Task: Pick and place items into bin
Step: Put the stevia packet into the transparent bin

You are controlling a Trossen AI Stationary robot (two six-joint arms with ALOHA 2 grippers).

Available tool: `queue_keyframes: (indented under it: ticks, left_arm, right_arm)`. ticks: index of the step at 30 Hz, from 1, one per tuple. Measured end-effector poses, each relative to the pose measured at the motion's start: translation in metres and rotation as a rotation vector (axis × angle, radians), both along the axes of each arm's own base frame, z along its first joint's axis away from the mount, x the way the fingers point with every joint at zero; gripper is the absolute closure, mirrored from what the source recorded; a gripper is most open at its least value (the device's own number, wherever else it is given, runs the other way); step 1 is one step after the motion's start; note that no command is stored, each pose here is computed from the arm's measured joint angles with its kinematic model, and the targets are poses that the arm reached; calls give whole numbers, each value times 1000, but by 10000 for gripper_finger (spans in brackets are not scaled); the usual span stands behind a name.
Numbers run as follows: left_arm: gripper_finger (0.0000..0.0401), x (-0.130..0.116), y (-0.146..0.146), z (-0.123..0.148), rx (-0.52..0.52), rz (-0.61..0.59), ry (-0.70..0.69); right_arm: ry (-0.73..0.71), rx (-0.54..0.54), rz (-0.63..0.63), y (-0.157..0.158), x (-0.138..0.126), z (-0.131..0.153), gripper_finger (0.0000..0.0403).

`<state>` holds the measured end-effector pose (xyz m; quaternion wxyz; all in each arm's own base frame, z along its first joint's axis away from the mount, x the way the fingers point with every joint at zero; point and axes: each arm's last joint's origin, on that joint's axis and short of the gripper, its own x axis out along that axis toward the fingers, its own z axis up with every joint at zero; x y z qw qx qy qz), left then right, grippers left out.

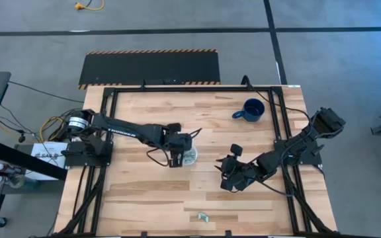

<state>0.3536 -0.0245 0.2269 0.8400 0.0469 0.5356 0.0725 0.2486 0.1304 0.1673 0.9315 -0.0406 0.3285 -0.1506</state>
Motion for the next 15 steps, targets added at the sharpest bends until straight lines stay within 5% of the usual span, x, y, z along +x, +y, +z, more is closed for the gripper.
queue_keyframes:
  ticks: [10,15]
  left_arm:
    - [397,-2,2,-16,-108,-10,-3]
    - [355,-2,1,-16,-122,-15,-7]
  right_arm:
    - [-2,1,0,0,0,0,301]
    - [-4,7,-5,0,0,0,301]
